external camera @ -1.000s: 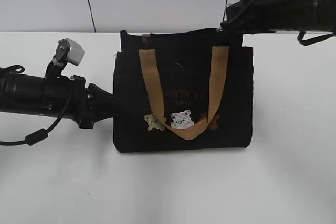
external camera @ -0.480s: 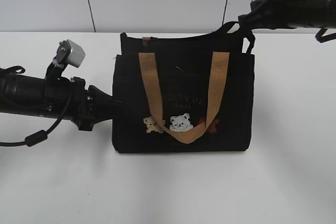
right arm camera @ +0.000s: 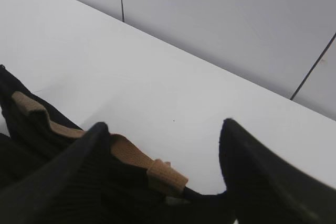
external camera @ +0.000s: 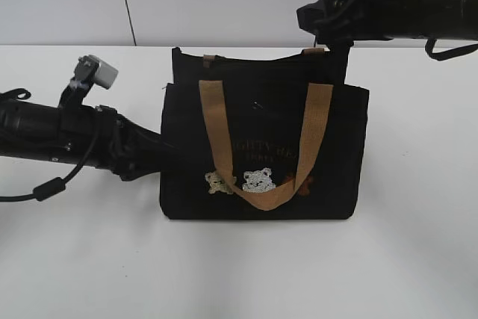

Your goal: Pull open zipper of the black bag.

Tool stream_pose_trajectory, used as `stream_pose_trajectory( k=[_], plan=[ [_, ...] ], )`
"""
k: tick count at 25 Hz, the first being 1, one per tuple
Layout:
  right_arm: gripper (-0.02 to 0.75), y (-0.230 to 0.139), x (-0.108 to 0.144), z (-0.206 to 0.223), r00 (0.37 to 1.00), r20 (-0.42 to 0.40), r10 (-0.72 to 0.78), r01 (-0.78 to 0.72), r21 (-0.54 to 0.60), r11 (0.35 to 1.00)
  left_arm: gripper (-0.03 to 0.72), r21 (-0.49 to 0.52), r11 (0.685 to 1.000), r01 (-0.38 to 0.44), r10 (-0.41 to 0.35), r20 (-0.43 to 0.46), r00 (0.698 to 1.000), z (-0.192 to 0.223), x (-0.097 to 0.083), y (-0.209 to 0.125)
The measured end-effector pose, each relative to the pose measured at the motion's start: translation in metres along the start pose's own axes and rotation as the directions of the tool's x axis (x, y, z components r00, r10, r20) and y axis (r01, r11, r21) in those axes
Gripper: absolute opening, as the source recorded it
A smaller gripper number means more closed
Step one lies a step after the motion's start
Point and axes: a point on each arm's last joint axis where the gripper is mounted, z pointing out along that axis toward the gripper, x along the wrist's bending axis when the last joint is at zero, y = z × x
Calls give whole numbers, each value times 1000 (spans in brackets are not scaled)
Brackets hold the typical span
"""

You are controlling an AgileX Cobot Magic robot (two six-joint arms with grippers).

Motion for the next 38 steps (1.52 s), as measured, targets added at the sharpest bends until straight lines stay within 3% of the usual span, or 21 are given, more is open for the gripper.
stream_pose_trajectory(
  k=[3, 10, 15, 19, 23, 32, 38],
  plan=[
    [555, 3, 1, -4, 1000, -7, -1, 0, -18, 1000, 507, -7, 1000, 27, -27, -72, 997, -11, -1, 12],
    [568, 11, 8, -20, 996, -84, -4, -3, -86, 996, 519, -23, 1000, 13, -17, -192, 981, -37, -11, 36],
    [568, 5, 22, -24, 973, -229, -22, -4, -112, 994, 519, -22, 1000, -5, 0, -229, 973, -52, -21, 47],
    [568, -7, 36, -27, 931, -360, -67, 45, -69, 997, 519, -28, 1000, 11, -17, -233, 972, -60, -27, 52],
    [568, -20, 41, -29, 902, -423, -82, 111, 46, 993, 519, -19, 999, 34, -38, -241, 970, -65, -31, 54],
    [569, -44, 36, -34, 921, -389, -22, 155, 314, 937, 519, 47, 994, 103, -83, -310, 947, -87, -45, 56],
    [569, -40, 30, -52, 949, -314, -13, 130, 355, 926, 519, 102, 989, 109, -65, -362, 930, -115, -65, 59]
  ],
)
